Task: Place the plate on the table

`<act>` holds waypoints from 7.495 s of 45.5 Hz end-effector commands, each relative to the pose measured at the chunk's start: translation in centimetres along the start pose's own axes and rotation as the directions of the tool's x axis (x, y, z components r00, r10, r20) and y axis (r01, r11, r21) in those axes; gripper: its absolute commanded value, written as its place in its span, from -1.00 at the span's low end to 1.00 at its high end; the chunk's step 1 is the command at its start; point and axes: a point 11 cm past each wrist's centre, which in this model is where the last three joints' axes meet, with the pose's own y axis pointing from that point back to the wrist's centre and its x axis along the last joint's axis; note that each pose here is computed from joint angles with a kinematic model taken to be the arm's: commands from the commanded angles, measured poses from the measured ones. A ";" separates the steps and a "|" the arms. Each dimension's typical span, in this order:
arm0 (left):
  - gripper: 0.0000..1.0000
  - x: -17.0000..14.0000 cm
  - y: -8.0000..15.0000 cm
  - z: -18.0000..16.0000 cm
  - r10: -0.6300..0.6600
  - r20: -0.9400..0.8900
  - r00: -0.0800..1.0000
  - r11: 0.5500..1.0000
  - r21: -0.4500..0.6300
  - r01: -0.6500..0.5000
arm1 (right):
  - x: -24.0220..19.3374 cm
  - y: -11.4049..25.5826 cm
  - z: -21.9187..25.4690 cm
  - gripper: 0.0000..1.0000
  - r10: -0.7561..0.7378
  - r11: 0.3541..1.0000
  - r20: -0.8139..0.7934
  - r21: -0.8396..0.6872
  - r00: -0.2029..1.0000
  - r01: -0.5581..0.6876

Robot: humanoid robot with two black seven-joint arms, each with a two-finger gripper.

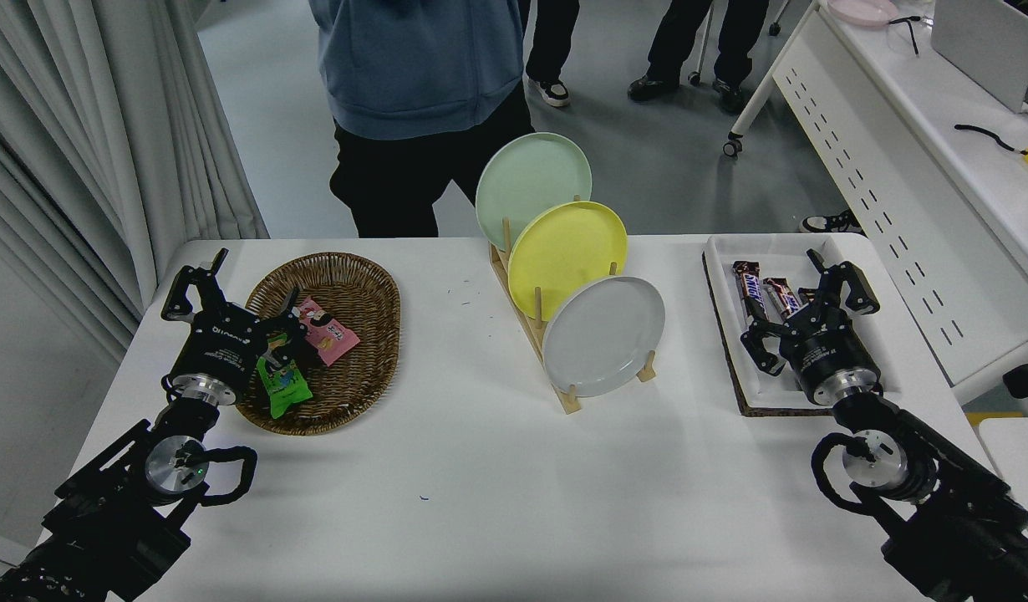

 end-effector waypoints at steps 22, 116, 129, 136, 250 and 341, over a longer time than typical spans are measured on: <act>1.00 0.0 0.0 0.0 0.000 0.001 1.000 1.000 0.001 0.000 | 0.5 0.0 -0.8 0.98 0.004 1.000 -0.021 0.006 1.000 -0.004; 1.00 0.0 0.0 0.0 -0.001 0.000 1.000 1.000 0.001 0.001 | -2.2 -2.9 -7.4 0.98 -0.130 0.982 -0.240 -0.167 0.962 0.091; 1.00 0.0 0.0 0.0 -0.001 0.000 1.000 1.000 -0.001 0.001 | -4.7 -3.5 -8.1 0.98 -0.231 0.949 -0.365 -0.289 0.902 0.125; 1.00 0.0 0.0 0.0 -0.001 0.000 1.000 1.000 0.001 0.001 | -5.1 -3.6 -9.2 0.98 -0.258 0.941 -0.431 -0.316 0.865 0.123; 1.00 0.0 0.0 0.0 0.000 0.001 1.000 1.000 0.001 0.000 | -17.2 -4.7 2.4 0.97 -0.366 0.798 -0.431 -0.601 0.825 0.041; 1.00 0.0 0.0 0.0 0.001 0.000 1.000 1.000 0.000 -0.001 | -18.1 -5.3 1.0 -0.17 -0.290 0.779 -0.372 -0.628 0.882 -0.009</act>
